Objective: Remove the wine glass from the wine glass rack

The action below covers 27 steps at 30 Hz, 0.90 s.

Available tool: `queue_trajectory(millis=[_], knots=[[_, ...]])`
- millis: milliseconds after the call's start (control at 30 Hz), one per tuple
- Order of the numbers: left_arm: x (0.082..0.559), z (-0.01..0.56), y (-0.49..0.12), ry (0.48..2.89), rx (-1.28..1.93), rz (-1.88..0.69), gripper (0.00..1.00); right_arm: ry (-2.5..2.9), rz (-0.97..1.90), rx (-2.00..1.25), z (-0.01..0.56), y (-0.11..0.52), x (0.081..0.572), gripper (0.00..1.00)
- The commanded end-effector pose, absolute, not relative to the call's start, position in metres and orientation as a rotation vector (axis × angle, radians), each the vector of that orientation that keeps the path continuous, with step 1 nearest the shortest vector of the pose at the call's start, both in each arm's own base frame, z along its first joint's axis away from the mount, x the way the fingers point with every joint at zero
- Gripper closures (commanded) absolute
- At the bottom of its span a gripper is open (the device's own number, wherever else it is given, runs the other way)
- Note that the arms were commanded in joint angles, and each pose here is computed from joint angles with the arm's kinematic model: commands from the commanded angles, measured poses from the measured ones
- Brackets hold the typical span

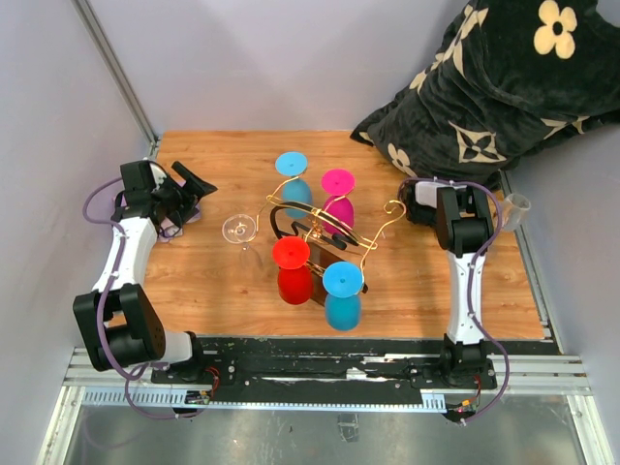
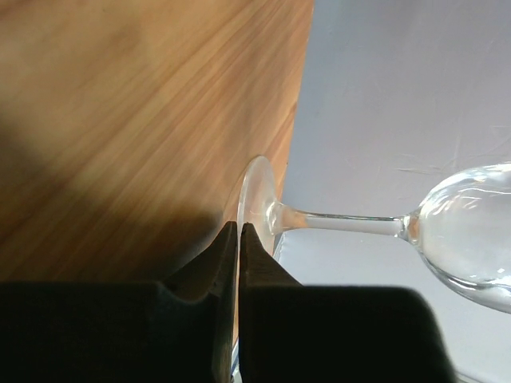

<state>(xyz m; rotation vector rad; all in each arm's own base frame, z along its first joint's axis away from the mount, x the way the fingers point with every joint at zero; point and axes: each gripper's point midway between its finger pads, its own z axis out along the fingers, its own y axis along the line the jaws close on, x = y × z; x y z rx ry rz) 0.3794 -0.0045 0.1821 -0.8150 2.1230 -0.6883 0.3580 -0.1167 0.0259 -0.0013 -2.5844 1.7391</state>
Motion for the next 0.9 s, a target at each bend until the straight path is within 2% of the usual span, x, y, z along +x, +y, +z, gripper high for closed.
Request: queue_trajectory(millis=[0, 867], knots=[[0.380, 0.186, -0.007, 2.107, -0.801, -0.712, 0.09, -2.643, 1.718, 0.008, 0.029, -0.108, 0.357, 0.99], [0.377, 0.188, -0.007, 2.102, -0.802, -0.706, 0.09, -2.722, 1.629, 0.018, 0.028, -0.098, 0.354, 0.99]])
